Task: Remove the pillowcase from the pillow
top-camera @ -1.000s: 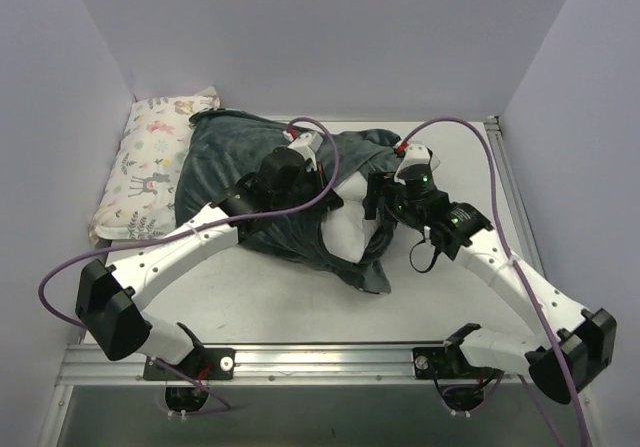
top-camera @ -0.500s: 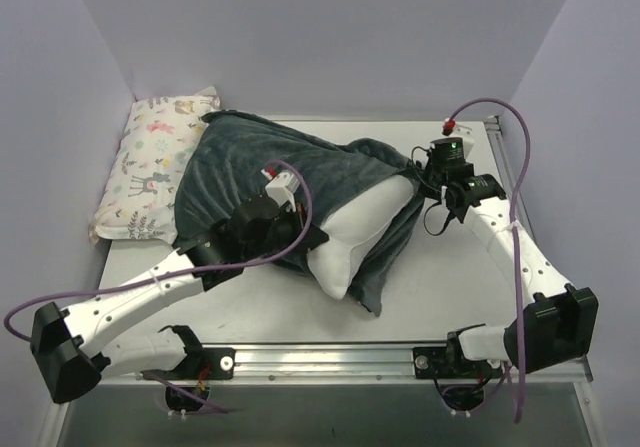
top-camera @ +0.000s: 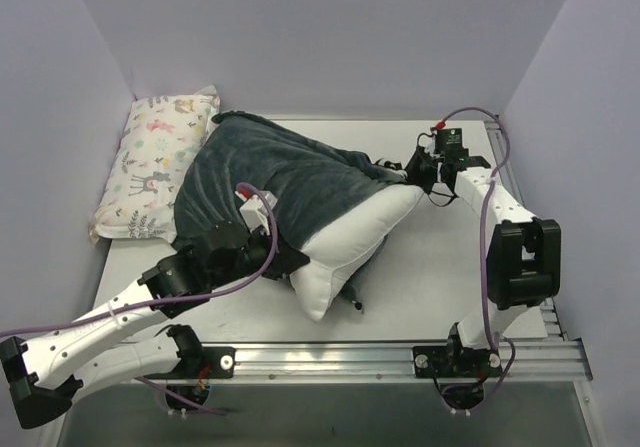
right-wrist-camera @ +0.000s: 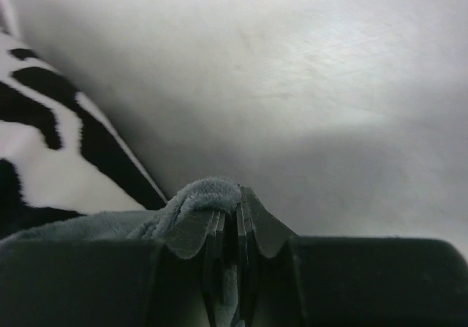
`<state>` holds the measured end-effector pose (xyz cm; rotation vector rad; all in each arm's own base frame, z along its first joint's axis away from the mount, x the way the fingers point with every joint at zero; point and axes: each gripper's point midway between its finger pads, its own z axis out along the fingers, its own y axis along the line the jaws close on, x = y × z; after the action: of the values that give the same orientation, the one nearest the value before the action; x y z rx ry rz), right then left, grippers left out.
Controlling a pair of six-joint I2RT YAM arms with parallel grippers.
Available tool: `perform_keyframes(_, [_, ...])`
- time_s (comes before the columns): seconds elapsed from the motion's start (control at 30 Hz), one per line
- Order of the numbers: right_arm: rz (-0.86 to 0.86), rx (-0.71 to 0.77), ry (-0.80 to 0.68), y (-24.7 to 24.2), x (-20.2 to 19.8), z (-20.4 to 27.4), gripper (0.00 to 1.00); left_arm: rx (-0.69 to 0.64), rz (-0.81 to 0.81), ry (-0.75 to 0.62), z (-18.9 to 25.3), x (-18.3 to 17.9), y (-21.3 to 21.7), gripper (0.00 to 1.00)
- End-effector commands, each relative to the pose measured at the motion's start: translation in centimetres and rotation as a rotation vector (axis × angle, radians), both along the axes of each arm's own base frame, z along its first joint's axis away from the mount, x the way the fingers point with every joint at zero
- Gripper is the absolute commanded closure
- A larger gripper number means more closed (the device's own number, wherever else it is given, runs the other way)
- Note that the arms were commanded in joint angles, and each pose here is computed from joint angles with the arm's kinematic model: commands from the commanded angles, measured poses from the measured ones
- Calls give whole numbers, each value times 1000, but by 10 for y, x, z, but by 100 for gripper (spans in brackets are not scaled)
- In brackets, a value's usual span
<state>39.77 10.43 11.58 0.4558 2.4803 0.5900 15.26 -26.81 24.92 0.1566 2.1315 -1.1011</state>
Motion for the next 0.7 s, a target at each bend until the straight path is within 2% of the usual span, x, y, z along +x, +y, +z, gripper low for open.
perform_keyframes(0.0, [119,212,-281,33,69,65,93,67,-60,20,-9,-13,1,100])
perform_keyframes(0.03, [175,238,-287,47,66,69,88,95,-77,30,-17,-14,-5,100])
perform_keyframes(0.1, [176,229,-295,47,64,71,81,114,-115,29,-22,-22,-15,100])
perform_keyframes(0.13, [160,215,-316,41,62,80,72,123,-115,30,-26,-22,-17,100])
perform_keyframes(0.2, [126,180,-292,31,53,80,61,143,-127,47,-40,-24,-24,100])
perform_keyframes(0.23, [68,121,-301,16,50,88,48,149,-133,52,-44,-24,-27,100])
perform_keyframes(0.27, [53,81,-265,9,40,84,43,152,-133,60,-48,-24,-30,100])
perform_keyframes(0.33, [26,32,-294,-1,29,101,32,163,-138,73,-61,-22,-41,100])
perform_keyframes(0.43, [-29,-47,-295,-19,12,113,23,187,-151,72,-72,-18,-60,100])
perform_keyframes(0.53, [-59,-80,-315,-29,2,127,18,203,-176,65,-79,-16,-84,100])
perform_keyframes(0.67, [-96,-72,-306,-37,-21,132,16,186,-174,32,-74,-6,-107,98])
